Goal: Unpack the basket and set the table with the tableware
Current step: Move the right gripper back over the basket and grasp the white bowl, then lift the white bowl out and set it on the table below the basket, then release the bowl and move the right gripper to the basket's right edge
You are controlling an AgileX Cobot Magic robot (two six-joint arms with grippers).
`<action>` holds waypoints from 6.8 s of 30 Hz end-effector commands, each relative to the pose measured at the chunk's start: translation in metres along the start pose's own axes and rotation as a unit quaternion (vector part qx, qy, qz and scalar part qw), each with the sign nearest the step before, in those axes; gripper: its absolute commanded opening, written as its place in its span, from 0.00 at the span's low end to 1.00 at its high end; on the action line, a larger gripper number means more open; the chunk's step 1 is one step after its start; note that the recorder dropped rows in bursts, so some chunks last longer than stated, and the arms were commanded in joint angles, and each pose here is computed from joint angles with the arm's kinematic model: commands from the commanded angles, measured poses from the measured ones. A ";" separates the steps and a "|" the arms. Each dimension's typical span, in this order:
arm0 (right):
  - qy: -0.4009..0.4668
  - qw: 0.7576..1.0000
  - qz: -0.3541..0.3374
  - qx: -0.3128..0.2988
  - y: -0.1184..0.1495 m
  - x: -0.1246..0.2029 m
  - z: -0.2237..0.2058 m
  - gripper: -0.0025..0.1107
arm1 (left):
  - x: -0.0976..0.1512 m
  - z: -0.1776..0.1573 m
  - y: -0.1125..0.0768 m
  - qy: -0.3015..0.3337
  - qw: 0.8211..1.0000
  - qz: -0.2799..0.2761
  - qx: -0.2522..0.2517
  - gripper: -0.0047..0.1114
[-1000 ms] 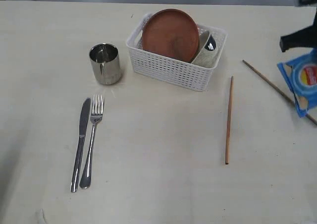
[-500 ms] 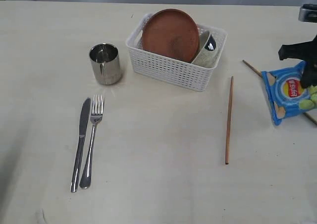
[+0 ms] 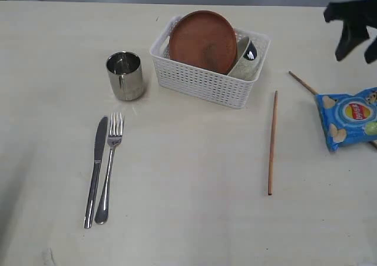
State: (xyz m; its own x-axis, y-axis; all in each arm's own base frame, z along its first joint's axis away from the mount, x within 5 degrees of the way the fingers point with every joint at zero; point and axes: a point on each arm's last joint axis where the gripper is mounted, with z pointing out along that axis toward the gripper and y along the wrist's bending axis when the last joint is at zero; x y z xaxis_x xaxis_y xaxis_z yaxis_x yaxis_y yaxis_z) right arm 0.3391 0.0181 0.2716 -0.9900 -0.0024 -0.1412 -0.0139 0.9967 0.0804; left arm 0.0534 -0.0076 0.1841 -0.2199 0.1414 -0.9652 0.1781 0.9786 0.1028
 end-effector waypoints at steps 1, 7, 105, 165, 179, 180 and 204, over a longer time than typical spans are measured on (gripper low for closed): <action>-0.043 0.998 -0.010 -0.033 0.046 -0.010 -0.026 0.45 | 0.000 0.000 0.000 -0.004 1.000 -0.005 0.000 0.04; -0.057 0.998 -0.013 -0.010 0.108 -0.024 -0.021 0.45 | 0.000 0.000 0.000 -0.004 1.000 -0.005 0.000 0.04; -0.039 0.984 -0.095 -0.148 0.164 0.031 -0.056 0.02 | 0.000 0.000 0.000 -0.004 1.000 -0.005 0.000 0.04; 0.127 0.972 -0.174 -0.092 0.201 0.093 0.093 0.40 | 0.000 0.000 0.000 -0.004 1.000 -0.005 0.000 0.04; -0.048 0.994 -0.049 -0.086 0.153 -0.050 0.068 0.40 | 0.000 0.000 0.000 -0.004 1.000 -0.005 0.000 0.04; -0.052 0.994 -0.039 -0.084 0.145 -0.055 0.074 0.40 | 0.000 0.000 0.000 -0.004 1.000 -0.005 0.000 0.04; -0.044 0.996 0.068 -0.039 -0.004 -0.087 0.093 0.40 | 0.000 0.000 0.000 -0.004 1.000 -0.005 0.000 0.04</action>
State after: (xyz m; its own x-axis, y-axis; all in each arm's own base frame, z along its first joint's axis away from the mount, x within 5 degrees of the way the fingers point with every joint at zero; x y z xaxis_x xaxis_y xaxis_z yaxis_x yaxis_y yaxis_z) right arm 0.4384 0.0296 0.1895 -0.9646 0.1645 -0.2060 0.1320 0.9778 0.1627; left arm 0.0534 -0.0076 0.1841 -0.2199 0.1414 -0.9652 0.1781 0.9786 0.1028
